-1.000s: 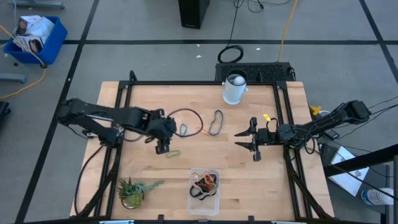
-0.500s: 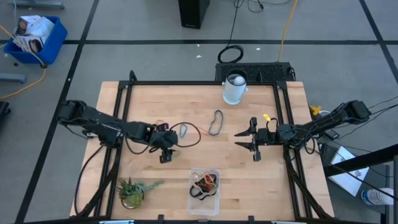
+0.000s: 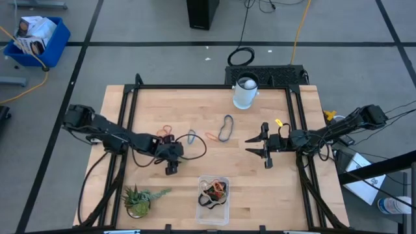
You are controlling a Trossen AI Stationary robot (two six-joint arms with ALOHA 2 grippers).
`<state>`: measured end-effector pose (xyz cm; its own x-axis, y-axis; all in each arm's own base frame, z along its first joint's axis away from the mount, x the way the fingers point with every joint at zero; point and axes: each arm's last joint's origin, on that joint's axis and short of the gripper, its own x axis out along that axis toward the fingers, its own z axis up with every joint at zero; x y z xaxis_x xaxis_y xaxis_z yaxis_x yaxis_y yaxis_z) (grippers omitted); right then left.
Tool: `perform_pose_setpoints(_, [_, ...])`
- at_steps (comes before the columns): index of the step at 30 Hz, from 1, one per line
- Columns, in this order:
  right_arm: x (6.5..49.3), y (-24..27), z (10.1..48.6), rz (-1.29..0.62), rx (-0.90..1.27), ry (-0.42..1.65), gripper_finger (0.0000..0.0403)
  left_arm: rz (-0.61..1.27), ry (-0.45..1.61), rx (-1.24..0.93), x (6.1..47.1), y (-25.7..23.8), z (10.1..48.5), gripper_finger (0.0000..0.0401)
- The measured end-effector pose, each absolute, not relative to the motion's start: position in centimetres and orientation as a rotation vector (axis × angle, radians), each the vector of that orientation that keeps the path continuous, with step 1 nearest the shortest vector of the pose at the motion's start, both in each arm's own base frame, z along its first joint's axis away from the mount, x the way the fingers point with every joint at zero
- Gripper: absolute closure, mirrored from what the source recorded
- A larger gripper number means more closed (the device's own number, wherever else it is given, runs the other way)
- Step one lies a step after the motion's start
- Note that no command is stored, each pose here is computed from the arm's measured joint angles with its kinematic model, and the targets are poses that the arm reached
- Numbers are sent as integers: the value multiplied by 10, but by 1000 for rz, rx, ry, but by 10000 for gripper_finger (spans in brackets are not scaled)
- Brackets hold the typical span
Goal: Pick and place rubber bands into bin
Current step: Put the green rubber band into the transparent bin
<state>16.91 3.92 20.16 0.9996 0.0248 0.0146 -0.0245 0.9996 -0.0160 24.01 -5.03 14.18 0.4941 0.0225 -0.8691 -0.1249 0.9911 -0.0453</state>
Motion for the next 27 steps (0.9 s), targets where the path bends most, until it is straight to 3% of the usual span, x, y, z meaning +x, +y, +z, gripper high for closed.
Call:
perform_pose_setpoints(18, [169,39,199,25,-19,14,264,133,1139,-154,245,-52,118,151])
perform_pose_setpoints(27, [169,39,199,25,-43,13,264,126,1143,-162,245,-53,117,247])
